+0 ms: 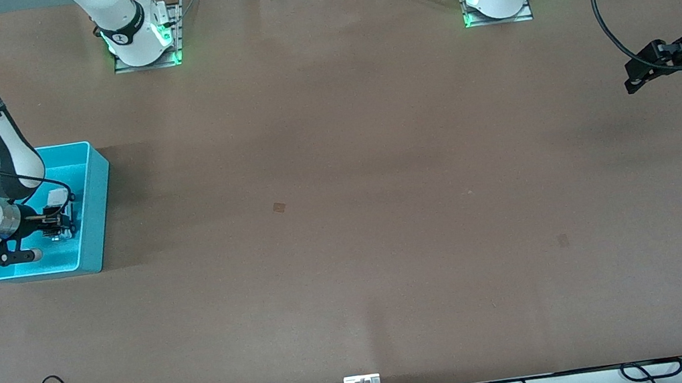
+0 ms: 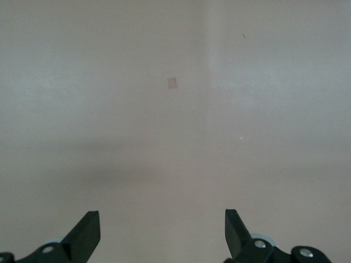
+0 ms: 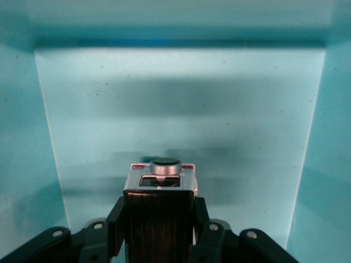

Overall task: Wind and store white jeep toy
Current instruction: 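Lower the held jeep into the turquoise bin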

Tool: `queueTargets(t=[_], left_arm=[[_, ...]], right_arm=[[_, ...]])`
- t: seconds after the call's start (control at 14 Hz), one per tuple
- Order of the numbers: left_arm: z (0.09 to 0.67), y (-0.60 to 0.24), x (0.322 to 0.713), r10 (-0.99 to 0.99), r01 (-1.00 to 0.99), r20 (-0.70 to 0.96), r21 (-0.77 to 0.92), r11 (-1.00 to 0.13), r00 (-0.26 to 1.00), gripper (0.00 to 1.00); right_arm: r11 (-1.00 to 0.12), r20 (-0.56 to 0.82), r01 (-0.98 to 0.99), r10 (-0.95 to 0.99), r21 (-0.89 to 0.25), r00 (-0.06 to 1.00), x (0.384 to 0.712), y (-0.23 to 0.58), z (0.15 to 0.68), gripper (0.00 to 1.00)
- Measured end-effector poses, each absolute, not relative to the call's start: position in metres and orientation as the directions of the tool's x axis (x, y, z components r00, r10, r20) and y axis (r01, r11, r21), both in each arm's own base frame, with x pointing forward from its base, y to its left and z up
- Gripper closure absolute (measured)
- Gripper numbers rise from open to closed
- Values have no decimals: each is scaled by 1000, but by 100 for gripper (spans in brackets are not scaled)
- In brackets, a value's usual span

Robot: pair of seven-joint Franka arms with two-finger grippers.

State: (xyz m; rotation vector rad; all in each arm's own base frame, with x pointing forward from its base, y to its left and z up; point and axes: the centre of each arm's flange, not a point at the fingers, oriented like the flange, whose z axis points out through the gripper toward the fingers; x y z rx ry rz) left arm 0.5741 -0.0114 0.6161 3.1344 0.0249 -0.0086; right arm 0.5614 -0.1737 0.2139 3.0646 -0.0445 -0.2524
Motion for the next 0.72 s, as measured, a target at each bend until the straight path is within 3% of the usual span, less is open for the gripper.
queueTargets(t=[0.72], left_arm=[[616, -11, 574, 16, 16, -4, 7, -1000, 1000, 0]], right_arm=[[-998, -179, -37, -45, 51, 983, 555, -169, 206, 48]])
